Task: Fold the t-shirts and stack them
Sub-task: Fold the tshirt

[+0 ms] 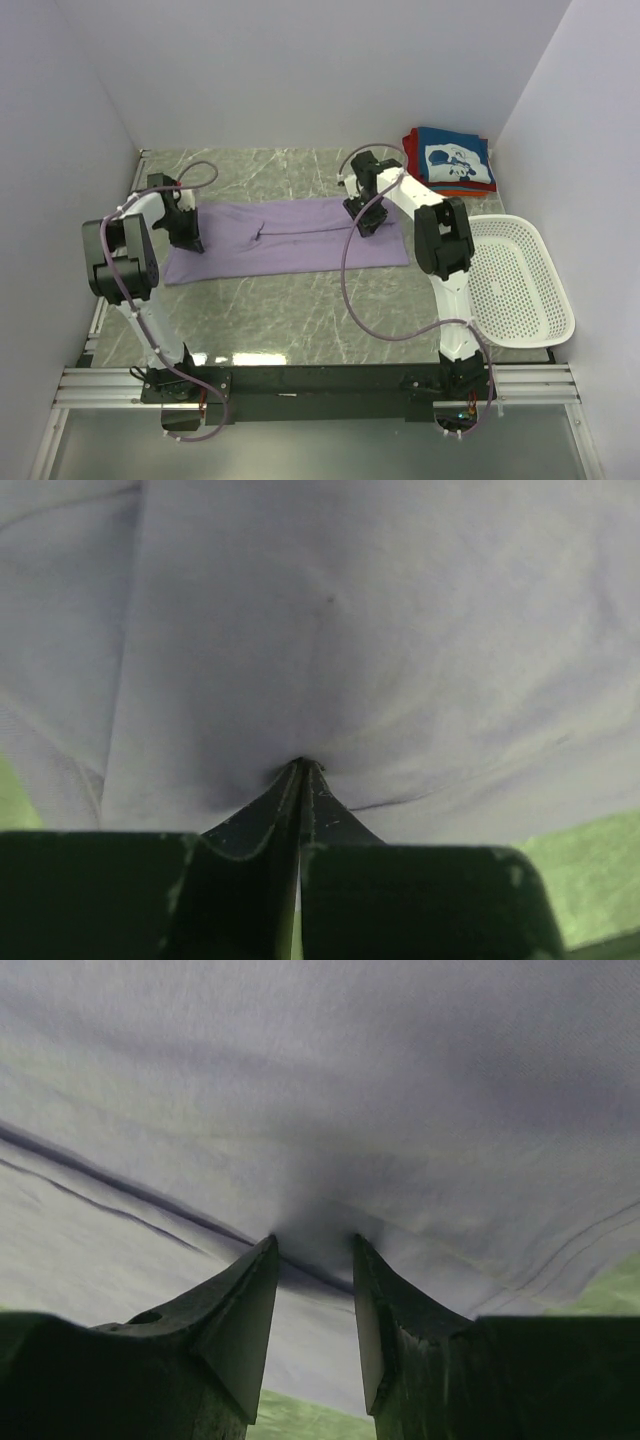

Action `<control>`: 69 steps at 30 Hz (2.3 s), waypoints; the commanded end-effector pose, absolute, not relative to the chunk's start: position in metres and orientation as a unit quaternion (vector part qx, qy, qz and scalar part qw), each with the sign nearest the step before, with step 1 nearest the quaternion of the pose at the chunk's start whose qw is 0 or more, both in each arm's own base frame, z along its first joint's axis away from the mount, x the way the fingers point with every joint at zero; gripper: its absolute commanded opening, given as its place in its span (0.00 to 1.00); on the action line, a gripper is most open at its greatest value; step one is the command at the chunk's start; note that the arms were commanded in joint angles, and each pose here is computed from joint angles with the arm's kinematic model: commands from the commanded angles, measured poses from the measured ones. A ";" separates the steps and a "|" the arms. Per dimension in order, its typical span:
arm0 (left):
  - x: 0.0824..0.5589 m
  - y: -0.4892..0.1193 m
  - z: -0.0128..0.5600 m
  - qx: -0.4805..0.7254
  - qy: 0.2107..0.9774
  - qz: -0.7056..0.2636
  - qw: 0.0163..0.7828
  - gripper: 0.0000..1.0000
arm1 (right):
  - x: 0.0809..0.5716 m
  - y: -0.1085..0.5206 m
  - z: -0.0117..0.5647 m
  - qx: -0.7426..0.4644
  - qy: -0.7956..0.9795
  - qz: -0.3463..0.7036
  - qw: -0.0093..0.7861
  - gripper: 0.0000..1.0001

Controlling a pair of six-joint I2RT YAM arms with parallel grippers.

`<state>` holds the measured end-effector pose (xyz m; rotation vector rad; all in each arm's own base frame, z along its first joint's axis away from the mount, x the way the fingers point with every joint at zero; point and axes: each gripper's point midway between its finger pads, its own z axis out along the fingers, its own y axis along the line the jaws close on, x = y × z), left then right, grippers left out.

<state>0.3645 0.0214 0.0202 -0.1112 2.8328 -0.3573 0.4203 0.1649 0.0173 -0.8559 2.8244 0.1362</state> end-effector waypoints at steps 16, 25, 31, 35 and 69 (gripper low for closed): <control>0.587 0.007 0.167 0.066 0.908 -0.044 0.411 0.29 | 0.208 0.251 0.067 -0.421 0.873 0.246 -0.019 0.40; 0.525 -0.016 0.210 0.049 0.890 -0.106 0.440 0.39 | 0.311 0.211 0.066 -0.371 0.913 0.162 0.040 0.39; 0.494 -0.011 0.220 0.017 0.880 -0.133 0.456 0.54 | 0.315 0.208 0.041 -0.368 0.919 0.143 0.004 0.38; 0.484 0.005 0.226 -0.015 0.872 -0.166 0.460 0.56 | 0.294 0.203 0.019 -0.373 0.919 0.124 -0.034 0.37; 0.519 -0.144 0.004 0.059 0.957 -0.161 0.233 0.06 | 0.285 0.235 0.118 -0.310 0.889 0.333 0.054 0.39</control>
